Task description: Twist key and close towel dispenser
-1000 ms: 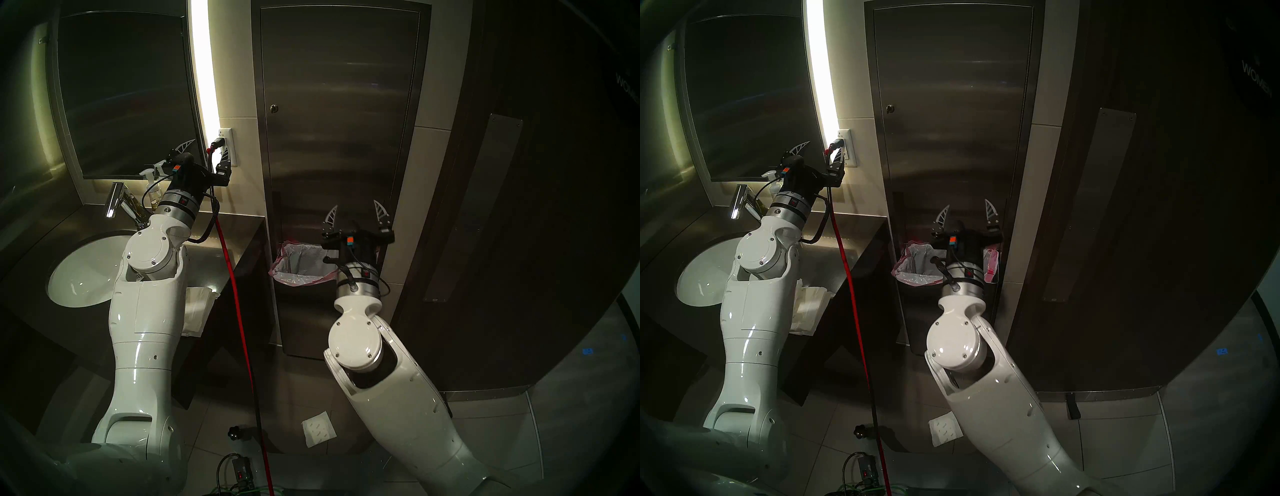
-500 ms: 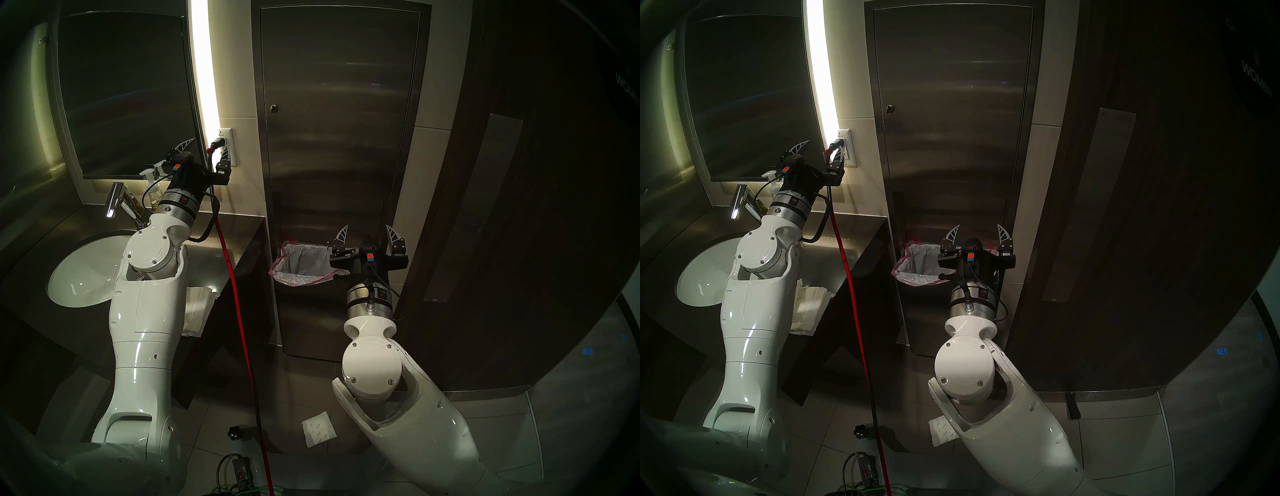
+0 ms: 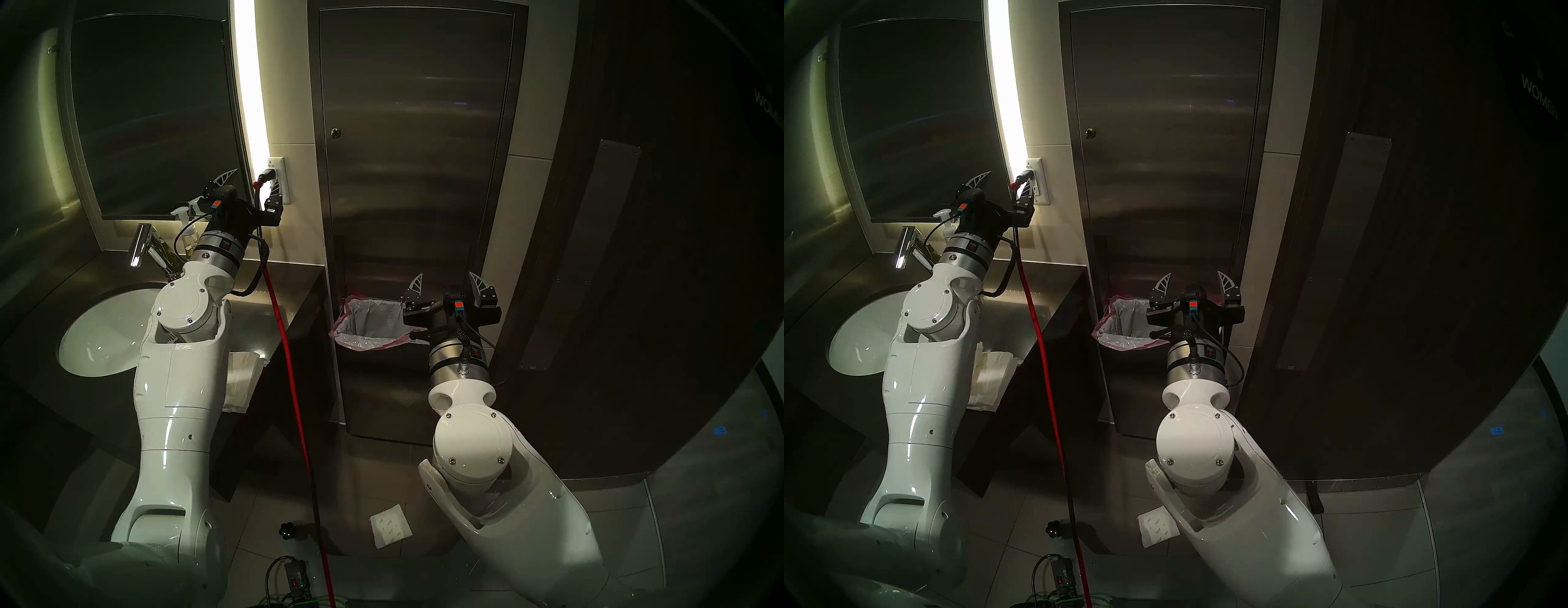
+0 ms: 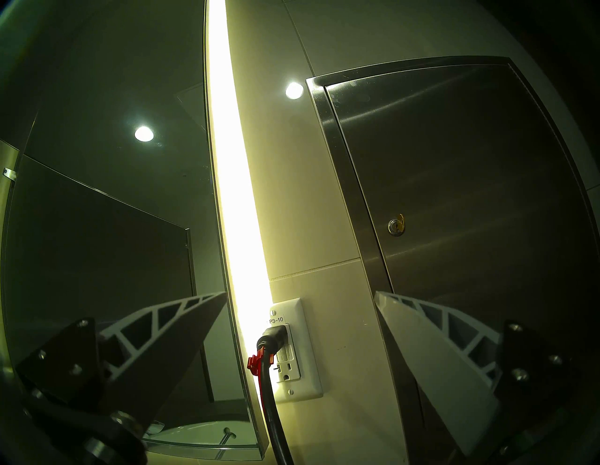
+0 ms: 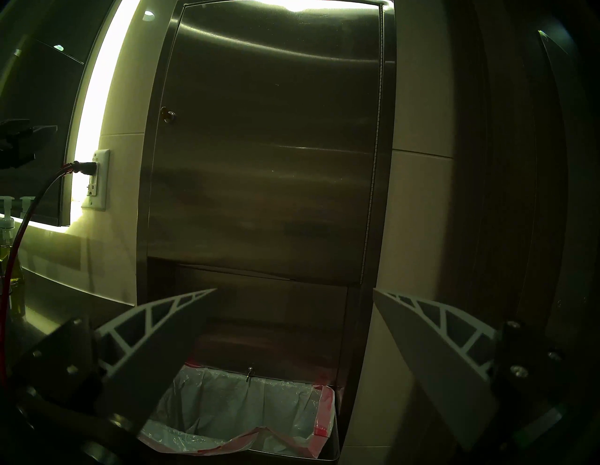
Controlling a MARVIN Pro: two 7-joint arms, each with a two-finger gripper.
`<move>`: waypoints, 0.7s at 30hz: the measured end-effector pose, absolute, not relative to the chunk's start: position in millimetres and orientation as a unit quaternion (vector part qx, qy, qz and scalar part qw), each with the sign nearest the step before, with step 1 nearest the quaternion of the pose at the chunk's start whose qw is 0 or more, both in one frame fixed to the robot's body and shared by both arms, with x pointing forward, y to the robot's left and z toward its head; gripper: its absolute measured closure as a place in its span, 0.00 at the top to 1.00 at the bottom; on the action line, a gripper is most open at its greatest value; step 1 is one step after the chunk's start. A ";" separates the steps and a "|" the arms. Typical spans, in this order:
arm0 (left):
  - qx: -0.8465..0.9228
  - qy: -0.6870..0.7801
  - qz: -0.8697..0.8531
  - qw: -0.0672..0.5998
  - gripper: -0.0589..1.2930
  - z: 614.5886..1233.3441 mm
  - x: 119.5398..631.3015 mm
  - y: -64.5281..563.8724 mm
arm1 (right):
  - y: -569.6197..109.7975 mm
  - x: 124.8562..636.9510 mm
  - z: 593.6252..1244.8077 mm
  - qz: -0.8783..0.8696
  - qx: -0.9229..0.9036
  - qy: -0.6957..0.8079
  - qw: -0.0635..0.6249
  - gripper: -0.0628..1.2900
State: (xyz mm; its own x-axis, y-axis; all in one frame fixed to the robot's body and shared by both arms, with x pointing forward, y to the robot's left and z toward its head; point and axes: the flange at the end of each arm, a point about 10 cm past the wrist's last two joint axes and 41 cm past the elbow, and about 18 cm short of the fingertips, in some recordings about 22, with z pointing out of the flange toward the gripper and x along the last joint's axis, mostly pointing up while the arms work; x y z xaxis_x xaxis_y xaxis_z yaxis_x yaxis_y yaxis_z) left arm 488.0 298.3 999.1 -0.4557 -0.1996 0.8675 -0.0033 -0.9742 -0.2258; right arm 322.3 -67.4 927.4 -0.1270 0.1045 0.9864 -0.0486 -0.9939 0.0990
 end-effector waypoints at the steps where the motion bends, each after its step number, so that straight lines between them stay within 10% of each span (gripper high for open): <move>1: -0.518 0.098 -0.848 0.058 0.96 999.1 488.0 298.2 | -67.5 322.3 927.5 0.750 0.659 0.022 0.051 0.96; 21: -0.520 0.201 -0.828 0.064 0.96 1005.4 493.8 295.3 | -68.8 322.1 929.2 0.752 0.656 0.021 0.054 0.96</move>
State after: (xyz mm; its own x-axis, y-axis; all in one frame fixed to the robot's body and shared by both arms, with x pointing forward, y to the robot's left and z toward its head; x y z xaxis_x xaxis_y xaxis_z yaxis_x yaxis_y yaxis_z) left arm 493.8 295.3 1005.4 -0.4507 -0.3149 0.8353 -0.1024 -0.9113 -0.3988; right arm 322.1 -68.8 929.2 -0.1326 0.1081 0.9853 -0.0539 -0.9934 0.1017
